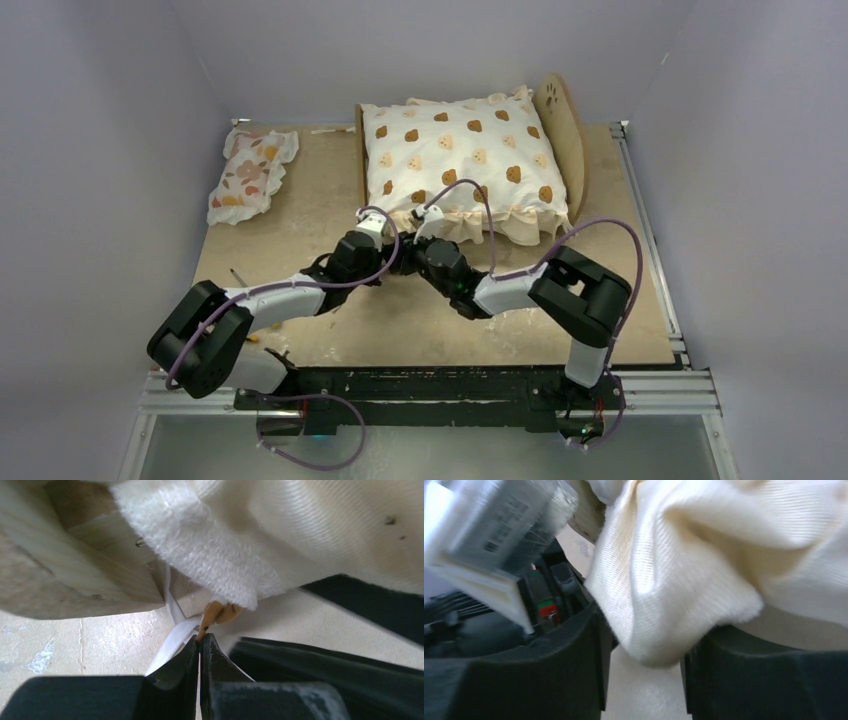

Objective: Set up the pet bed

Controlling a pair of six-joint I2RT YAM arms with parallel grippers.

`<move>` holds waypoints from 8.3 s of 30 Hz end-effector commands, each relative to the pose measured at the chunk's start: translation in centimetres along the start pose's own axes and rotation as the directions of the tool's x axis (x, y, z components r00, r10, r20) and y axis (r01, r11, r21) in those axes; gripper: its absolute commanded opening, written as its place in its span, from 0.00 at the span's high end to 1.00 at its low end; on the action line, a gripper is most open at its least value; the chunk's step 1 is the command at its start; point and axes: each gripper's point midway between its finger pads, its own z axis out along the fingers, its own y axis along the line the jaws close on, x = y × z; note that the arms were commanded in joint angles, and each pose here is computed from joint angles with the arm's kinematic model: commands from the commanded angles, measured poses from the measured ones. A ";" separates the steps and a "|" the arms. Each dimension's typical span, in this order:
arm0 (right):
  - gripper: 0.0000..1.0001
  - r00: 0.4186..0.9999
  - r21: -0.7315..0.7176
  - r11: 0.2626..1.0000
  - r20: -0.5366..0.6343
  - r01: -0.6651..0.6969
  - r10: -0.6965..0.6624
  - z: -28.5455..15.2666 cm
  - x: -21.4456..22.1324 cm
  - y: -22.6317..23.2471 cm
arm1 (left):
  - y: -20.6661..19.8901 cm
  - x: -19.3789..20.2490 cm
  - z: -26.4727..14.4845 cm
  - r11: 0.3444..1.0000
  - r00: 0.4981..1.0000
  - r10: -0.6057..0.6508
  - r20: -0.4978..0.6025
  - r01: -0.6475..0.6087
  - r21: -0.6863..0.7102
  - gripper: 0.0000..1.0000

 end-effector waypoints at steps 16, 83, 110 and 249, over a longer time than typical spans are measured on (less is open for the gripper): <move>0.54 0.963 0.209 0.945 -0.041 -0.252 0.266 -2.3 -0.3 -2.6 | -1.5 -3.4 0.4 0.998 0.996 0.012 0.088 -0.018 0.067 1.00; 1.00 0.916 0.120 0.908 0.040 -0.401 0.399 1.9 -0.1 -4.0 | 3.5 4.3 -0.6 0.960 0.989 -0.132 -0.072 0.110 -0.256 0.61; 1.00 0.952 0.321 0.898 0.054 -0.302 0.300 -2.6 0.7 -8.5 | 11.9 -7.5 -10.9 0.709 0.769 -0.340 0.541 0.587 -0.390 1.00; 1.00 0.970 -0.080 0.970 0.108 0.228 -0.219 1.3 -20.5 3.7 | 5.0 -2.2 -1.2 0.914 0.884 -0.299 0.360 0.374 -0.159 1.00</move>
